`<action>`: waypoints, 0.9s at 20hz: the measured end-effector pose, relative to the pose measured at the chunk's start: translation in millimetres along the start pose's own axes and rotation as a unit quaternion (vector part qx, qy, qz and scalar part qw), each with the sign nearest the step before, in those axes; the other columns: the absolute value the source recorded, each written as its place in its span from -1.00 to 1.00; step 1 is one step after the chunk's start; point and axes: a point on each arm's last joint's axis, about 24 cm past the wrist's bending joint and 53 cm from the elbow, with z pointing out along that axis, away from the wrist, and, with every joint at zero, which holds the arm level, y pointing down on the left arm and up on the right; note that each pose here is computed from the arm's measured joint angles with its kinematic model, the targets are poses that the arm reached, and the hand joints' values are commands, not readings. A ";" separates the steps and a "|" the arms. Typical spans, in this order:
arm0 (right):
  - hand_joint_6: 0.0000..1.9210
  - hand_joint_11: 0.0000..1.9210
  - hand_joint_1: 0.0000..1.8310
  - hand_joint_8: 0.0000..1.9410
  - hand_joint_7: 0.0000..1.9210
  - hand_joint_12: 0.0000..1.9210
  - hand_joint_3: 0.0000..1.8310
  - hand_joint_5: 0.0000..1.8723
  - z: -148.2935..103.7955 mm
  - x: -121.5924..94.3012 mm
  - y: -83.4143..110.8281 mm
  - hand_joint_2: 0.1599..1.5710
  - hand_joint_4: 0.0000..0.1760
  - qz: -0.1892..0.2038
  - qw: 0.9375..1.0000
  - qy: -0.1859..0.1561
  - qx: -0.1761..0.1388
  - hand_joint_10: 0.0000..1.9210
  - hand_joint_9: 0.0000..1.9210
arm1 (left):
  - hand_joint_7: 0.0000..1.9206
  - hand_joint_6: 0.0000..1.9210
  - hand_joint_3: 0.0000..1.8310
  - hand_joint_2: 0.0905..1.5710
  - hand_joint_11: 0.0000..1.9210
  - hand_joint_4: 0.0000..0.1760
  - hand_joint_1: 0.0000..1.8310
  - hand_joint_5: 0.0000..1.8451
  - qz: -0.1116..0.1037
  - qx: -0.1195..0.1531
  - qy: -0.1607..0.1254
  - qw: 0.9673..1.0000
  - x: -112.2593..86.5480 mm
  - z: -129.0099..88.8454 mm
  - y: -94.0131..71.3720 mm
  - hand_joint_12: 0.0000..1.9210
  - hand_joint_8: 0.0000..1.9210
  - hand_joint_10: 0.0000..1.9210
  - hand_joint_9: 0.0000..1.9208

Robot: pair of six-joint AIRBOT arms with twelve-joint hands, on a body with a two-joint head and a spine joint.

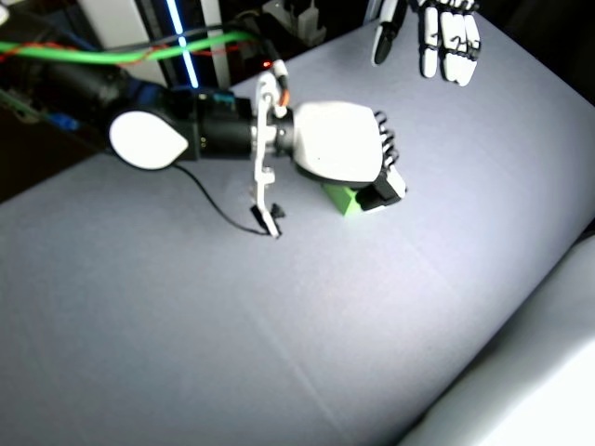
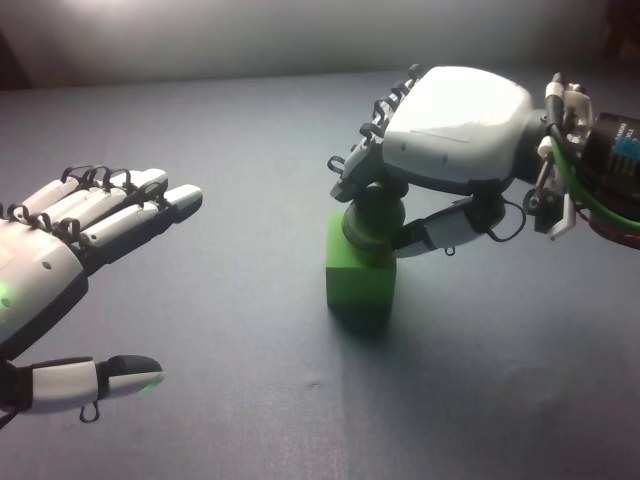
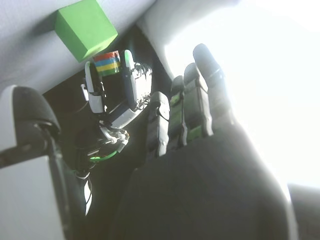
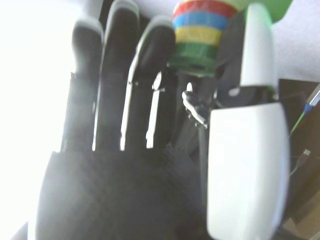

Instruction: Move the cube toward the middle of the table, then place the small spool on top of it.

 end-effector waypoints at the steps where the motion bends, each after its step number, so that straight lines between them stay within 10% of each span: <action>1: -0.32 -0.24 0.38 -0.15 0.22 0.57 -1.00 0.16 0.7 0.6 -0.2 0.27 -1.00 -0.001 1.000 0.000 0.000 -0.01 -0.02 | -0.89 -1.00 -1.00 0.19 -1.00 0.38 0.02 -0.87 0.000 0.000 0.000 1.000 0.2 0.1 0.1 -0.27 -1.00 -1.00 -0.87; 5: -0.99 -0.56 0.17 -0.94 -0.13 0.29 -1.00 -0.22 2.9 3.0 1.3 0.10 -0.97 -0.006 1.000 0.002 -0.001 -0.58 -0.18 | -0.90 -1.00 -1.00 0.19 -1.00 0.41 0.03 -0.87 -0.001 0.001 0.000 1.000 -0.1 0.4 0.2 -0.24 -1.00 -1.00 -0.88; 12: -1.00 -0.64 0.12 -1.00 -0.28 0.20 -1.00 -0.43 3.4 3.6 1.8 0.07 -0.73 -0.007 1.000 0.003 -0.001 -0.67 -0.24 | -0.89 -1.00 -1.00 0.19 -1.00 0.58 0.04 -0.85 -0.003 0.001 0.000 1.000 1.1 0.7 0.5 -0.28 -1.00 -1.00 -0.87; 16: -1.00 -1.00 0.05 -1.00 -0.74 0.11 -1.00 -0.90 3.4 3.9 2.1 -0.02 0.82 -0.007 1.000 0.003 -0.001 -1.00 -0.65 | -0.88 -1.00 -1.00 0.17 -1.00 0.59 0.04 -0.84 -0.003 0.001 -0.001 1.000 -0.1 0.9 1.7 -0.27 -0.99 -0.99 -0.85; 18: -1.00 -1.00 0.00 -1.00 -0.97 -0.31 -0.98 -1.00 3.0 5.5 8.2 0.06 0.89 -0.003 1.000 0.004 -0.007 -0.99 -0.89 | -0.88 -1.00 -1.00 0.19 -1.00 0.78 0.00 -0.87 -0.003 0.004 -0.004 1.000 -1.4 0.9 0.3 -0.29 -1.00 -1.00 -0.85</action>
